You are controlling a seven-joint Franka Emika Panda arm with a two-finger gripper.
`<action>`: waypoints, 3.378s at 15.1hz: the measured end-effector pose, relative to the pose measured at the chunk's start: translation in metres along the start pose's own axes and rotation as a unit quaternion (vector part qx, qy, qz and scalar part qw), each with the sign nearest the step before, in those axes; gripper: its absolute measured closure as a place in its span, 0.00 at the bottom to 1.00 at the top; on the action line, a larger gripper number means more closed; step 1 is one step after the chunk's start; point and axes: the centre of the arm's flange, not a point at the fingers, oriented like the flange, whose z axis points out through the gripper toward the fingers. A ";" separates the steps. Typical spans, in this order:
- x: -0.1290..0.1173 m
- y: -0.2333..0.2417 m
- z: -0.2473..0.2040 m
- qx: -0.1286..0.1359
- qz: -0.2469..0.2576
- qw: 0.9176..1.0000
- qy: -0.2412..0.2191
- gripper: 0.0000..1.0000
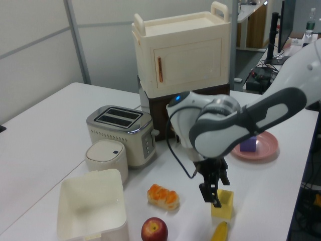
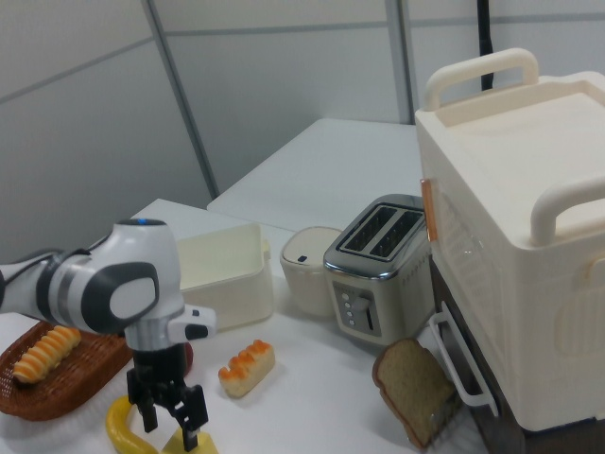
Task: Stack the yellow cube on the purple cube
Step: 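Move the gripper over the yellow cube and lower toward it, then close the gripper on the yellow cube and lift it, then carry the yellow cube over the purple cube on the pink plate, then lower the yellow cube onto the purple cube and open the gripper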
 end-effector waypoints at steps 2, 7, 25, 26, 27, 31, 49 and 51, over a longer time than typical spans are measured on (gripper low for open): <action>0.010 -0.003 0.021 -0.004 -0.002 1.000 -0.009 0.00; 0.020 -0.001 0.041 -0.020 -0.005 1.000 -0.023 0.01; -0.063 0.347 -0.088 0.091 0.057 0.993 0.047 0.41; -0.060 0.365 -0.067 0.096 0.065 0.992 0.038 0.41; -0.058 0.377 -0.053 0.097 0.073 0.992 0.034 0.41; -0.061 0.422 -0.009 0.093 0.102 0.990 0.028 0.41; -0.006 0.393 -0.002 0.080 0.159 0.984 0.020 0.00; -0.012 0.398 -0.031 0.077 0.163 0.983 0.026 0.00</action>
